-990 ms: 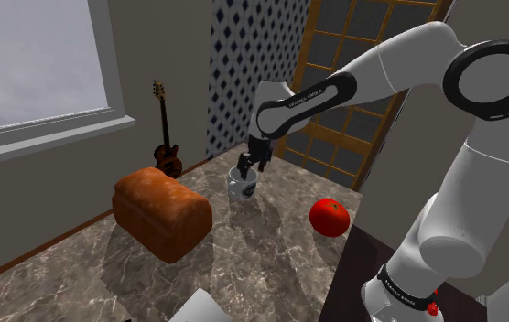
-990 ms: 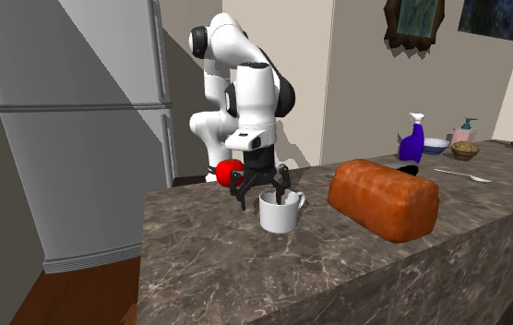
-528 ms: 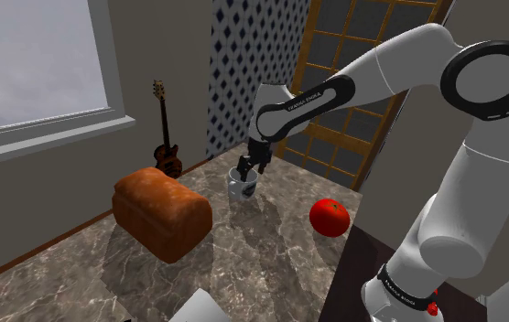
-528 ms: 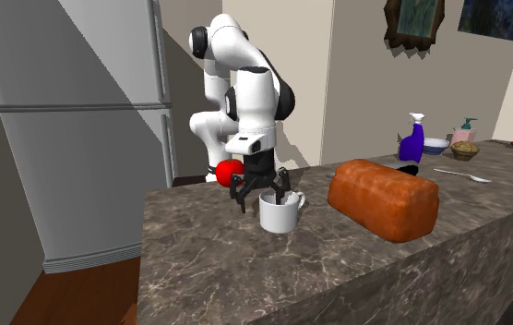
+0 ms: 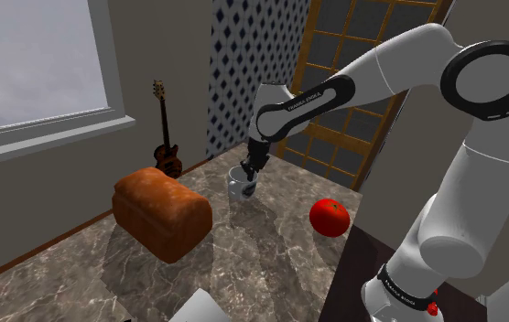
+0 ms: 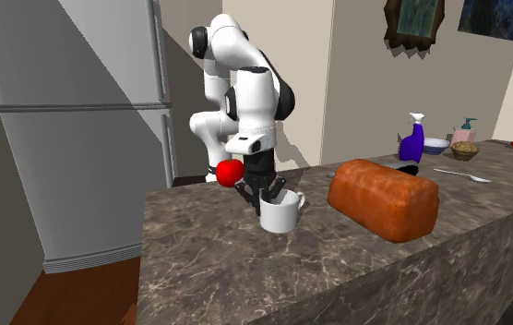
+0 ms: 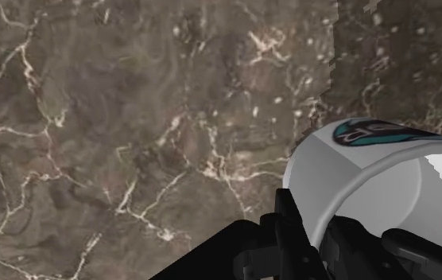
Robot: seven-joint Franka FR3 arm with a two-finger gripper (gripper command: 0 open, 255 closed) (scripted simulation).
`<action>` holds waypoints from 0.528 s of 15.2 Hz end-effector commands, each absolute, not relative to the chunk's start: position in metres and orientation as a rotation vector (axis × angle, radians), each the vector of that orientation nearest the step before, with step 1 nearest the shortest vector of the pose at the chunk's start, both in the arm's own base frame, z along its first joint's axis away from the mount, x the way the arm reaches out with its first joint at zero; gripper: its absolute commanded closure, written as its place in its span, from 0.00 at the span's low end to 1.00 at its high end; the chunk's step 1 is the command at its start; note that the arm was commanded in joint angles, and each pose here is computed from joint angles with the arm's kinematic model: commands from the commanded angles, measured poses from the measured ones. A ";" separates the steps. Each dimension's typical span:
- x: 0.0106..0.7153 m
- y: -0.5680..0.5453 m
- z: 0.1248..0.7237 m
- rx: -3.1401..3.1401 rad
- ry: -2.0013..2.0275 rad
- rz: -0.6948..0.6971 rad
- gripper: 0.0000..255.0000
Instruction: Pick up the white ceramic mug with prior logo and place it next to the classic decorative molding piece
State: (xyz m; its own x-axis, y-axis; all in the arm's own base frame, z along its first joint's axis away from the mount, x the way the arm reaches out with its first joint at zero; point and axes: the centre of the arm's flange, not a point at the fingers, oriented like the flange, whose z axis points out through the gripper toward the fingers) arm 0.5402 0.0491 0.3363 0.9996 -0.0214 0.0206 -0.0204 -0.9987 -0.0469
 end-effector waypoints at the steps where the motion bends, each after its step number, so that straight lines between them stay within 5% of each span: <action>1: 0.540 0.049 0.336 -3.095 0.032 -0.032 1.00; 8: 0.540 0.049 0.357 -3.095 0.032 -0.032 1.00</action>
